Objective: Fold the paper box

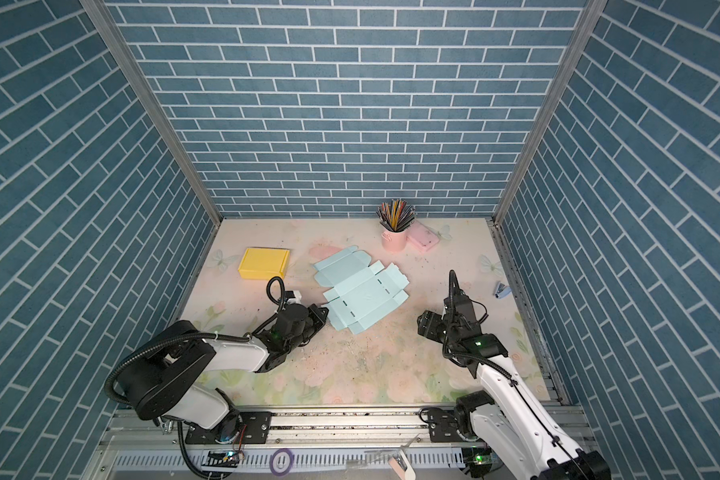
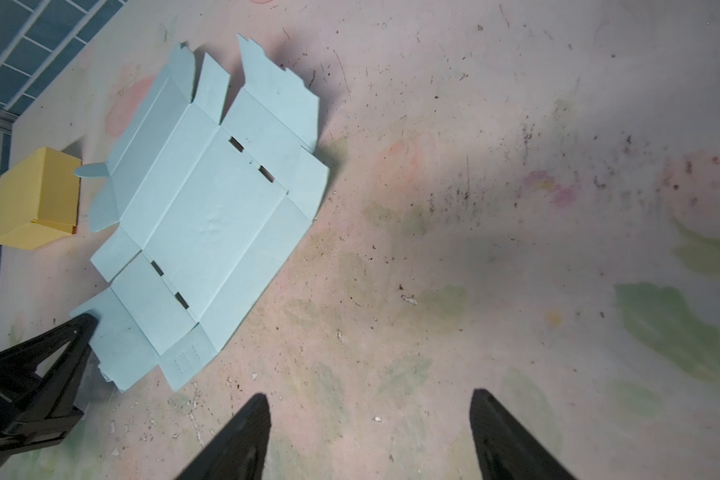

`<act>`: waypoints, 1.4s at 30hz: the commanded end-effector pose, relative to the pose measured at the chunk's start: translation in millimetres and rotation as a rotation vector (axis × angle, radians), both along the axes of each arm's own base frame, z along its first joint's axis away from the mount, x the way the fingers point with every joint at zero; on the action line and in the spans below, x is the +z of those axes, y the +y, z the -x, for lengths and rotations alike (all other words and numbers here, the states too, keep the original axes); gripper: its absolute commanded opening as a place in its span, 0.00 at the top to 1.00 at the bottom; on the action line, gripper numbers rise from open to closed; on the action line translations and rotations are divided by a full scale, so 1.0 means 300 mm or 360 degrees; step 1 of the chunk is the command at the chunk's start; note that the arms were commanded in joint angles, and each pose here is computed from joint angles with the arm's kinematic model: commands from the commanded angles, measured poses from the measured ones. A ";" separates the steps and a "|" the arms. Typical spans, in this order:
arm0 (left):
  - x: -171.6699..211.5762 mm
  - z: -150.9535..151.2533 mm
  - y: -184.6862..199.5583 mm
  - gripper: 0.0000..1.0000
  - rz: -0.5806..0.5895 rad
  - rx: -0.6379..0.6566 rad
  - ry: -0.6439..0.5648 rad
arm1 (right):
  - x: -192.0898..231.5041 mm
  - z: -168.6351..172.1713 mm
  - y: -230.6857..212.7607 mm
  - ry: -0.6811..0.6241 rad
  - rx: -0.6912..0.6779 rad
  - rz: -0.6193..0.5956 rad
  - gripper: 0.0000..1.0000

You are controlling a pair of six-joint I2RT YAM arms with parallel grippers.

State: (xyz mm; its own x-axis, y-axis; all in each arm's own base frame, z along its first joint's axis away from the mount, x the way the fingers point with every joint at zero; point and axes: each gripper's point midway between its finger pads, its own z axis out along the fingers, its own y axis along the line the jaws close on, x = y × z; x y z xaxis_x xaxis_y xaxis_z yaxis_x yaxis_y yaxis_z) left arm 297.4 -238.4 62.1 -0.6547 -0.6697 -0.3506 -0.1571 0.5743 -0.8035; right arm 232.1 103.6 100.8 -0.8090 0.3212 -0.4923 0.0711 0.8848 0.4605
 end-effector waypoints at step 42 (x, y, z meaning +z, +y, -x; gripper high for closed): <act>-0.049 -0.348 -0.251 0.39 -0.0817 -0.1207 0.0164 | -0.218 -0.120 0.147 0.0264 -0.0239 -0.0555 0.21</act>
